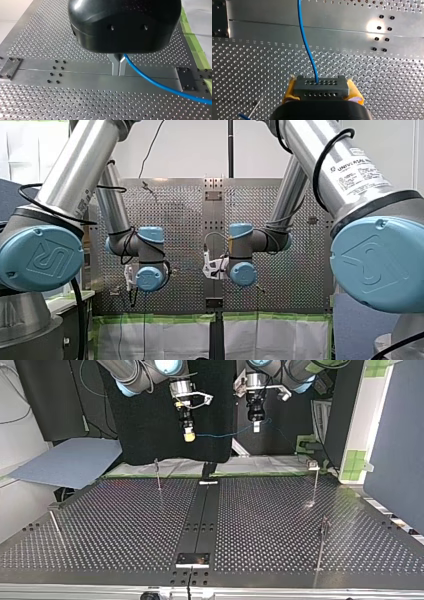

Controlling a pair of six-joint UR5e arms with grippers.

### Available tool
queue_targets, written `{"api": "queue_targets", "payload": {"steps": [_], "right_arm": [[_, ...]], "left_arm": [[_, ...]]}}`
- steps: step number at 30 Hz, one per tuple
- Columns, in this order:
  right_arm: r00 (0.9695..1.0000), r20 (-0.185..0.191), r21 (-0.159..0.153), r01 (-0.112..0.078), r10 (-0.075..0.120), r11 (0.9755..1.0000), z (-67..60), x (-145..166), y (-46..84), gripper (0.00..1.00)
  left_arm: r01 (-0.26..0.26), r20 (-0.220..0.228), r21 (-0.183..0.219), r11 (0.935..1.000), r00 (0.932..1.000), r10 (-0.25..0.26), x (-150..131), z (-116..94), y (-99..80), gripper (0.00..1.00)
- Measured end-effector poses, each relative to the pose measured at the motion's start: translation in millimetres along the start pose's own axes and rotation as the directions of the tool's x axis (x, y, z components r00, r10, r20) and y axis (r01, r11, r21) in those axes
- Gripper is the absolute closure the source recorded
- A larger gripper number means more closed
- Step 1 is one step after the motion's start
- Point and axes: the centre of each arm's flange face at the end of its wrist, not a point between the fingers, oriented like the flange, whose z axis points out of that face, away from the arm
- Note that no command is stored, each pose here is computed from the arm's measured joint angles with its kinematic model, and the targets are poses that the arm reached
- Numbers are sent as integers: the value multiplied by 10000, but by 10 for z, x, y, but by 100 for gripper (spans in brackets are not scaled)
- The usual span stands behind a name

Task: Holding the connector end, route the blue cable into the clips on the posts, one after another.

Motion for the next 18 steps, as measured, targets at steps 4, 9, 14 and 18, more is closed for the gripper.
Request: {"api": "queue_targets", "payload": {"steps": [4,9,14,18], "right_arm": [[10000,35,3,48,-48,10000,0,-11,-20,100],[9990,365,41,254,-255,9997,-6,-111,-186,100],[9966,722,-8,405,-404,9992,-14,-171,-377,100],[9926,1090,-132,561,-543,9983,-43,-200,-397,100]], "left_arm": [[-68,-104,-170,9998,9999,66,35,10,41,100],[-322,-439,-952,9949,9986,281,177,74,220,100],[-666,-907,-1559,9855,9945,529,372,114,398,100],[-932,-1288,-1636,9821,9890,724,528,79,454,100]]}}
